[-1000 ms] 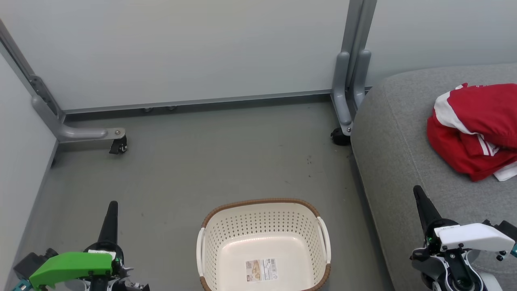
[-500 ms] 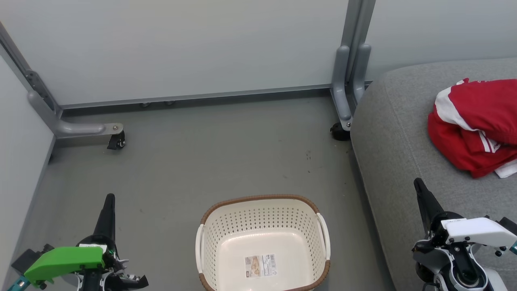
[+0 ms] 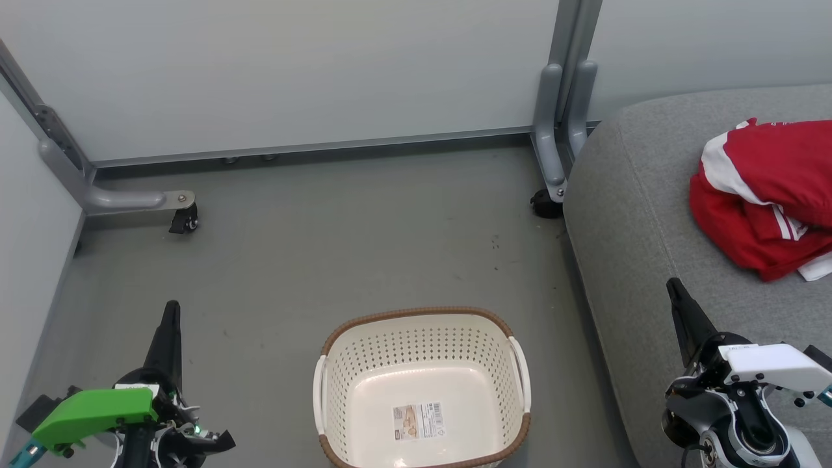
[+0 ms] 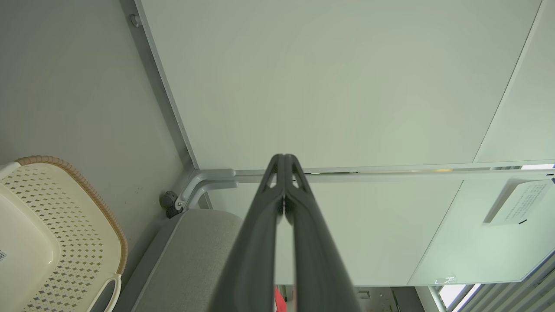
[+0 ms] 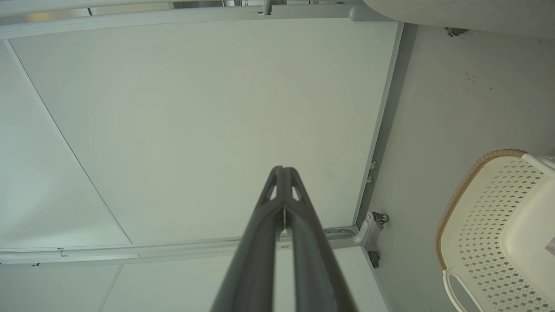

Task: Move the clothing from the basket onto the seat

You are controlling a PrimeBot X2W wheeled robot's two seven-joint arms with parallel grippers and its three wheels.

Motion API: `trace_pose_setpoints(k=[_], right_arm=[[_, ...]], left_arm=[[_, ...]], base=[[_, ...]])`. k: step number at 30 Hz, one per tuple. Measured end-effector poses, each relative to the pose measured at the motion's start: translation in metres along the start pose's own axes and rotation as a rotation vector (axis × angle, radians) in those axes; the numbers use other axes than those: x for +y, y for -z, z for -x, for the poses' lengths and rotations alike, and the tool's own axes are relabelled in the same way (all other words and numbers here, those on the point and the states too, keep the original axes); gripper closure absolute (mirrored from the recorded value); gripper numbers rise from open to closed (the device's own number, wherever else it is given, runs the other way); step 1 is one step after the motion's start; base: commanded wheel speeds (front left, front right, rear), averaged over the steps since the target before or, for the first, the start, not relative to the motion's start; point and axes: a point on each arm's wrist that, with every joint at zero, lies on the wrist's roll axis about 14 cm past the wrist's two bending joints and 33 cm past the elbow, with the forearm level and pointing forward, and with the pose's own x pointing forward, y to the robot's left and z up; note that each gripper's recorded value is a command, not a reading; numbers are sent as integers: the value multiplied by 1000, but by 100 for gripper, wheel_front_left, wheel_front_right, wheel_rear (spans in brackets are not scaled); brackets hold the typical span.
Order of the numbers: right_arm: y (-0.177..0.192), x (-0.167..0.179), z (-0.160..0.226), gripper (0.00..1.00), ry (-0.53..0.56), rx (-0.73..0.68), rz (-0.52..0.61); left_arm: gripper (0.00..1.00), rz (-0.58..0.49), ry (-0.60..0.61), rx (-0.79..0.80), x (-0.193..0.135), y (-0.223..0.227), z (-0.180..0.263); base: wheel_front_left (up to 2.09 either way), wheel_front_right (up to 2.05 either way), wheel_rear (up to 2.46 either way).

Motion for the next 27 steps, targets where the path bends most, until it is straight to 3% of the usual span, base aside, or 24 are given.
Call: trace_pose_setpoints(k=[27], right_arm=[[0, 0, 0, 100, 0, -1, 0]], left_arm=[[100, 6, 2, 2, -1, 1, 0]], base=[[0, 0, 0]])
